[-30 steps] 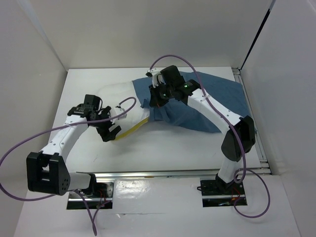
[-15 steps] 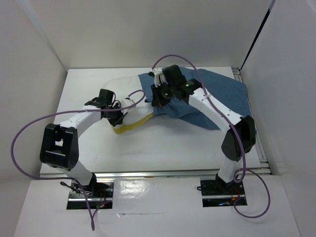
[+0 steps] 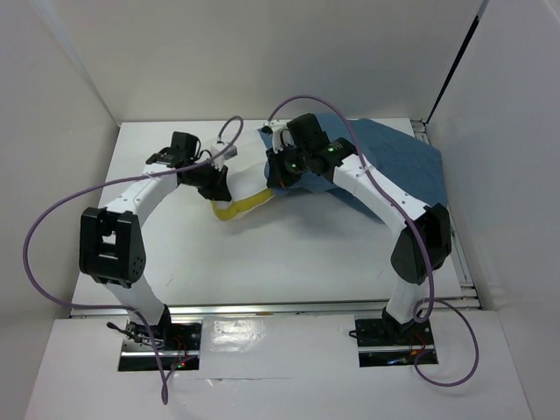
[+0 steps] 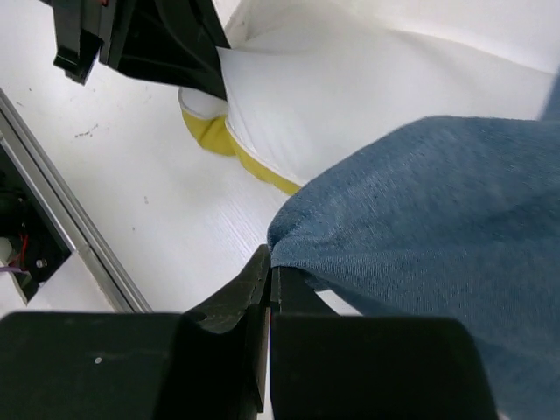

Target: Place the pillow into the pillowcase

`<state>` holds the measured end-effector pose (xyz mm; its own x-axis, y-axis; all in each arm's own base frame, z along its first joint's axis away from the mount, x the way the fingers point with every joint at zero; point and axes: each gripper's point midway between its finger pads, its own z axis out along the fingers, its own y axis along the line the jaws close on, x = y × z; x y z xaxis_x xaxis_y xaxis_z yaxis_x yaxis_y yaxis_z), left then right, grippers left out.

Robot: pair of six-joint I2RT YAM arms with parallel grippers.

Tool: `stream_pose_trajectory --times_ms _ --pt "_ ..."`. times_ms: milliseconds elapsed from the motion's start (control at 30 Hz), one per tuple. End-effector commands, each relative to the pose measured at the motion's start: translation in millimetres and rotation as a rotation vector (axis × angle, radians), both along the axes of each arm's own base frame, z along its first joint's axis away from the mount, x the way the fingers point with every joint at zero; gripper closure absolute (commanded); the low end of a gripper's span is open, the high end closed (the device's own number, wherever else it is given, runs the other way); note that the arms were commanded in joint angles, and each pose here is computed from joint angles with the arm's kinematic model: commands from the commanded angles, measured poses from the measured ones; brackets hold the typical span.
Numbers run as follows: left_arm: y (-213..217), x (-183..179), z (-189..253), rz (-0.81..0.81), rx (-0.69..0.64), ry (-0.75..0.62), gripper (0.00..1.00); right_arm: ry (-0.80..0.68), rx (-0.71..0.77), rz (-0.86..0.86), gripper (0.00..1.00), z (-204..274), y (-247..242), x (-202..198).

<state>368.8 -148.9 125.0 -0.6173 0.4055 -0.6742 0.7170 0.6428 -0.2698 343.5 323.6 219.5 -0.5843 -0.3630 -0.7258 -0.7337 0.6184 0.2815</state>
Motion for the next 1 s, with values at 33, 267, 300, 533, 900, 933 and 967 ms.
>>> stream_pose_trajectory --times_ms 33,267,300,533,900,933,967 --pt "-45 -5 67 -0.022 -0.325 0.118 1.0 -0.073 0.127 0.096 1.0 44 42 -5" --pt "-58 7 99 -0.014 -0.435 0.133 1.0 -0.092 0.165 0.208 1.0 52 91 -26" --pt "-59 8 98 -0.016 -0.444 0.142 1.0 -0.099 0.172 0.217 1.0 55 98 -25" --pt "-64 19 111 0.035 -0.506 0.138 1.0 -0.097 0.235 0.336 1.0 71 130 -51" --pt "-60 15 92 0.064 -0.477 0.156 1.0 -0.113 0.198 0.373 0.86 74 118 -77" --pt "-55 14 85 0.079 -0.46 0.161 1.0 -0.123 0.187 0.353 0.8 74 113 -76" --pt "-53 10 85 0.056 -0.443 0.139 1.0 -0.143 0.164 0.306 0.74 74 105 -68"
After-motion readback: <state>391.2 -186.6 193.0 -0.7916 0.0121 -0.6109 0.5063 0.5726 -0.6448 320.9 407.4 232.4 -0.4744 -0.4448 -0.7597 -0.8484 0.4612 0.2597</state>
